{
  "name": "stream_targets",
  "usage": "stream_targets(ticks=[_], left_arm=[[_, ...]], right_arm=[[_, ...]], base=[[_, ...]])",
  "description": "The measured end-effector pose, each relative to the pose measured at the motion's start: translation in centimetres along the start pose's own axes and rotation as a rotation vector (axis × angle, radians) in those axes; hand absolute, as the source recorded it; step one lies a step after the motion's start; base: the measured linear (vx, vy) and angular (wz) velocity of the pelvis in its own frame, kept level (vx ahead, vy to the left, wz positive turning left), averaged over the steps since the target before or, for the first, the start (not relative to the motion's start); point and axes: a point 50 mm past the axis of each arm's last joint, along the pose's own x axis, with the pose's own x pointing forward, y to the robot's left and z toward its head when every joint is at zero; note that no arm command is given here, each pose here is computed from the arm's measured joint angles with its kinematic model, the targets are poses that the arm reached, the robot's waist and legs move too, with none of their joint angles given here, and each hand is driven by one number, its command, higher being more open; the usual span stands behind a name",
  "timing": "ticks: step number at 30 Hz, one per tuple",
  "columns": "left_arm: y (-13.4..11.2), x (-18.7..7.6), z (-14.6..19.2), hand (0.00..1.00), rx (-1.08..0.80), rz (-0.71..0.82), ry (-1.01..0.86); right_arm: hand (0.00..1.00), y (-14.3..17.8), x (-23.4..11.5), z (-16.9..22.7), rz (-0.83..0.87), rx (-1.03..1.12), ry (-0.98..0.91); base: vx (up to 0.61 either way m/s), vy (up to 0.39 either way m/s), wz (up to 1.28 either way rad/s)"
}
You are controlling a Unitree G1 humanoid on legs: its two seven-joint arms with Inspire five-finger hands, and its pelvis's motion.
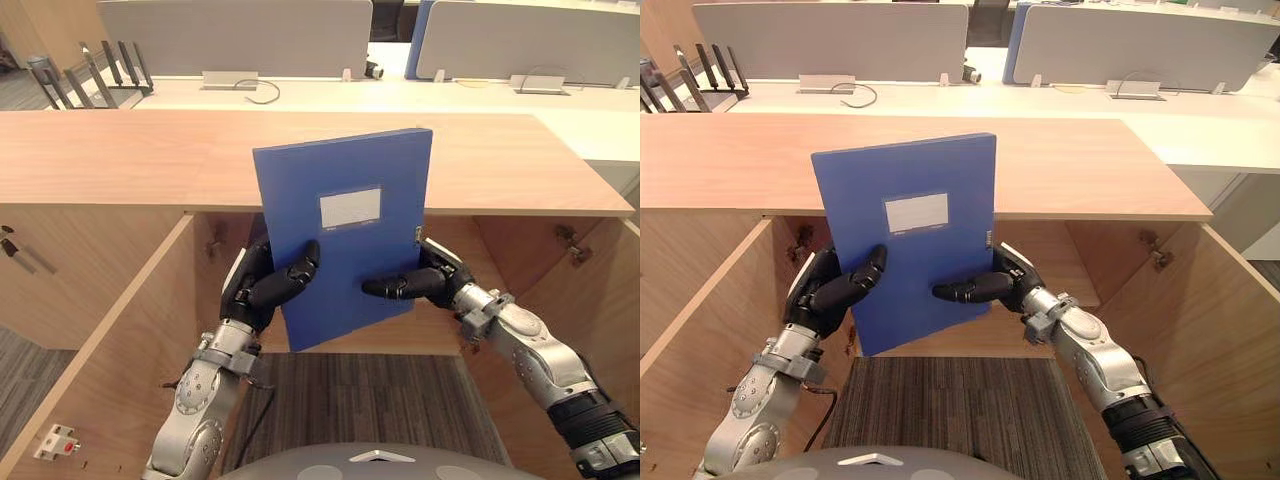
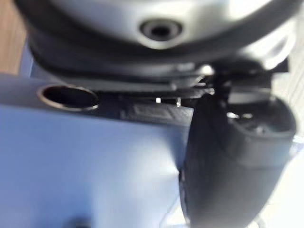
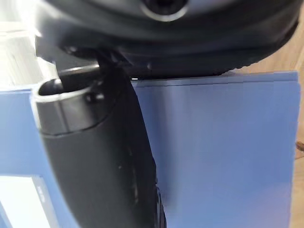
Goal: Walk over to the cabinet, pick up the folder, carry it to the office cabinet, place the folder inside the office cabinet, then close the office cabinet door
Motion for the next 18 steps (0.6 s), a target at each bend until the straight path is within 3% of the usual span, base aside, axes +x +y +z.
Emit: stream_targets(ticks=[5, 11, 18], left_arm=[[0.6, -0.5, -0.9, 0.0, -0.092, 0.025, 0.052], [1.9, -2.2, -3.0, 0.0, -0.353, 0.095, 0.101], [2.7, -2.8, -3.4, 0.0, -0.371, 0.031, 0.11]], right_arm=[[0.0, 0.3, 0.3, -0.8, -0.07, 0.084, -0.032], [0.0, 1.0, 1.0, -0.1, -0.095, 0.249, -0.191], [0.0, 1.4, 1.1, -0.2, -0.079, 0.268, -0.193]], base=[[0.0, 0.0, 0.0], [0.0, 0.0, 0.0], [0.0, 0.0, 0.0]])
